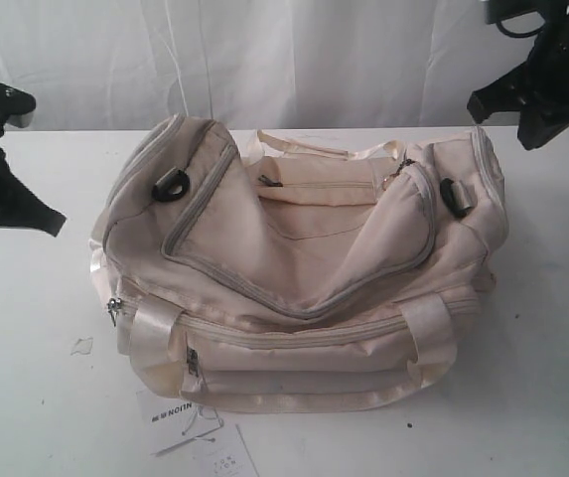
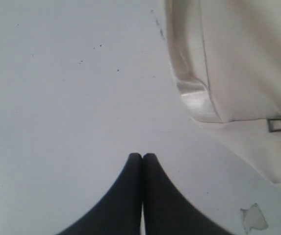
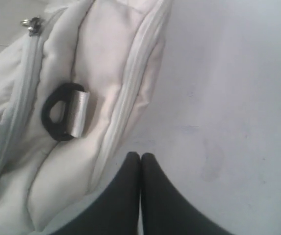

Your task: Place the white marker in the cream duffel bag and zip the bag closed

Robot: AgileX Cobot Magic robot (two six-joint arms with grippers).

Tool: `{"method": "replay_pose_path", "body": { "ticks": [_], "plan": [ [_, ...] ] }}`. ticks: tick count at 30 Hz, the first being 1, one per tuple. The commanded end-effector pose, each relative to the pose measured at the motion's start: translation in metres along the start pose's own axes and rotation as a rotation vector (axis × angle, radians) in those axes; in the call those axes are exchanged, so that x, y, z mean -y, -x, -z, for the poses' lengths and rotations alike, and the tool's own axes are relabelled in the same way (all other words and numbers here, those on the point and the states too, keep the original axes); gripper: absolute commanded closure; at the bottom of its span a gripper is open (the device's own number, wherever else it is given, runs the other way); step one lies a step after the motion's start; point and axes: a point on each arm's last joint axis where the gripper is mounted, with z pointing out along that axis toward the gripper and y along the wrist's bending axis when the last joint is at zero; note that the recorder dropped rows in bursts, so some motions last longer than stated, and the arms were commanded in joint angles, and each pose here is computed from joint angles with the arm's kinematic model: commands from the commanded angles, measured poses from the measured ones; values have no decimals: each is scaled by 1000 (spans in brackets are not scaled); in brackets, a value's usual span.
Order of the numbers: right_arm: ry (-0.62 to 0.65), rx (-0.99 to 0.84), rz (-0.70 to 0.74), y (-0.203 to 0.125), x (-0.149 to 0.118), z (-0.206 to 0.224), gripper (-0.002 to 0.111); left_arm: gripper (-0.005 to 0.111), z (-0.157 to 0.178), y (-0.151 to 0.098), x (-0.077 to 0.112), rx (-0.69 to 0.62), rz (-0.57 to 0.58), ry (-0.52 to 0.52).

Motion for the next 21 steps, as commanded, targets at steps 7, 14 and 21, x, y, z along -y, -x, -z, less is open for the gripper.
{"method": "replay_pose_path", "body": {
  "ticks": [7,14,21],
  "plan": [
    [-396,165,-161,8,46,11,108,107,-3,-26,-66,-37,213,129],
    [-355,235,-298,-2,81,-1,108,107,8,-49,-62,69,217,143],
    [-217,228,-433,-24,108,-3,108,107,38,-74,-49,168,331,149]
  ]
}}
